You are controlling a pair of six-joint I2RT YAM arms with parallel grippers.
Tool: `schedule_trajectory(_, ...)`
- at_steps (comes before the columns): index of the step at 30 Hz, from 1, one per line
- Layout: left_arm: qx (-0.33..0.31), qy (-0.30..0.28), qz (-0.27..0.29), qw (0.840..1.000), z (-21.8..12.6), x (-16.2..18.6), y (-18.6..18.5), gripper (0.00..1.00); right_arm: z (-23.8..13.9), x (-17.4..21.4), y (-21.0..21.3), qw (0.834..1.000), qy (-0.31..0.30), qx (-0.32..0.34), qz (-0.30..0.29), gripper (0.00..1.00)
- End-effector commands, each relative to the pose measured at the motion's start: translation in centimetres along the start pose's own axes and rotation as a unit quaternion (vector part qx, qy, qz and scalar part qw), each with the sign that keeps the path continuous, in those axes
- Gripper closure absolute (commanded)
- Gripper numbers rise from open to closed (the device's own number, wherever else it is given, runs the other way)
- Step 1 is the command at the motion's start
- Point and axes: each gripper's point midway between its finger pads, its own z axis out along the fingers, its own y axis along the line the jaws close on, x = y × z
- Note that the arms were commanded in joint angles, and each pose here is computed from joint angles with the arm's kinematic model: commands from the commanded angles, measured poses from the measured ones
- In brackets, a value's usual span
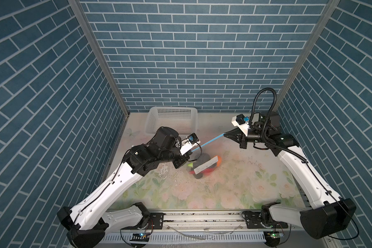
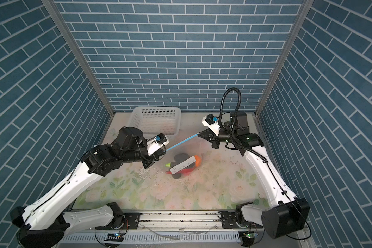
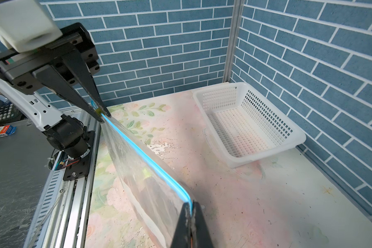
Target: Place the food in the zip-top bag and seal the zipper
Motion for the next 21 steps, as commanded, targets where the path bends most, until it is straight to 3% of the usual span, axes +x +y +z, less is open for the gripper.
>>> schedule_trajectory(1, -0.005, 0.077, -0.023, 0.997, -1.0, 4.4, -0.3, 0.96, -1.7, -1.7, -3.3, 0.997, -0.002, 0.073, -0.019, 1.00)
schedule_trajectory(21, -0.013, 0.102, -0.037, 0.994, -3.0, 6.5, -0.9, 0.96, -1.7, -1.4, -3.4, 0.997, 0.006, 0.073, -0.014, 1.00)
